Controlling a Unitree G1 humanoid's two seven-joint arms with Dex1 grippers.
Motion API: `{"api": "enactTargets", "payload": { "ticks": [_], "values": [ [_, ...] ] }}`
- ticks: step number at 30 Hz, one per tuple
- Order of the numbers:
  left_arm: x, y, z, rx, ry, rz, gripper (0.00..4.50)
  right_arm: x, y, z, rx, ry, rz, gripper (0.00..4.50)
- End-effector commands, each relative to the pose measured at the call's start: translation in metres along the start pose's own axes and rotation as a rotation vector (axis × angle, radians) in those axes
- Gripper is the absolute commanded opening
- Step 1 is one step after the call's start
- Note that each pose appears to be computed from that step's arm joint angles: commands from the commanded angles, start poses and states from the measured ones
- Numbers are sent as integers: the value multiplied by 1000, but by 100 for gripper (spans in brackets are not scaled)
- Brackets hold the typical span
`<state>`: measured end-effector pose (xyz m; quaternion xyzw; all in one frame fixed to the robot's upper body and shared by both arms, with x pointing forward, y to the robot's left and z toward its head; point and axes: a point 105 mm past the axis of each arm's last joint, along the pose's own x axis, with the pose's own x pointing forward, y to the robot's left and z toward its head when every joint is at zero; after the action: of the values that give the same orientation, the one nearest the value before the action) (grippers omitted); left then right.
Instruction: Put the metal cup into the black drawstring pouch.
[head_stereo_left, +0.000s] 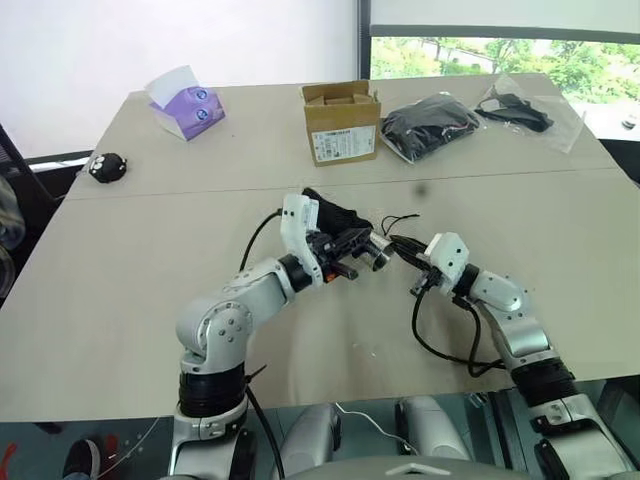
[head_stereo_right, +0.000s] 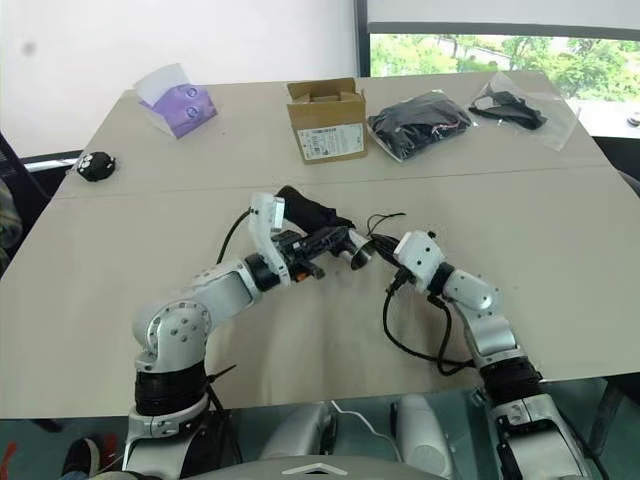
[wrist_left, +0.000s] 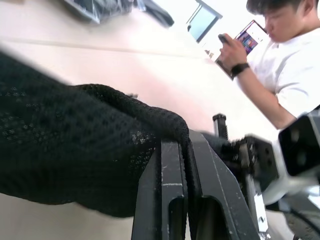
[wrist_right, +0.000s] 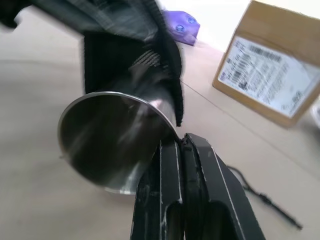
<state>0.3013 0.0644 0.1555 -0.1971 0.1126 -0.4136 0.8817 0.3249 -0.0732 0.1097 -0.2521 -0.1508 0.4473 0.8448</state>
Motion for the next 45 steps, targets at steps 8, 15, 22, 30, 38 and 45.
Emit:
{"api": "enactTargets", "payload": {
  "ticks": [8, 15, 22, 30, 38, 45],
  "values": [
    [-2, -36, -2, 43, -20, -156, 0, 29, -34, 33, 495, -178, -338, 4],
    [-7, -25, -2, 54, -24, -114, 0, 19, -41, 40, 987, -324, -423, 4],
    [-7, -19, 0, 61, -31, -91, 0, 11, -36, 59, 1314, -450, -266, 4],
    [-4, -22, -1, 63, -31, -109, 0, 20, -33, 46, 876, -200, -271, 4],
    [1, -24, 3, 57, -60, -121, 0, 42, -35, 33, -112, 52, -142, 4],
    [3, -21, 9, 45, -111, -103, 0, 50, -29, 26, -509, 87, -42, 4]
  ]
}}
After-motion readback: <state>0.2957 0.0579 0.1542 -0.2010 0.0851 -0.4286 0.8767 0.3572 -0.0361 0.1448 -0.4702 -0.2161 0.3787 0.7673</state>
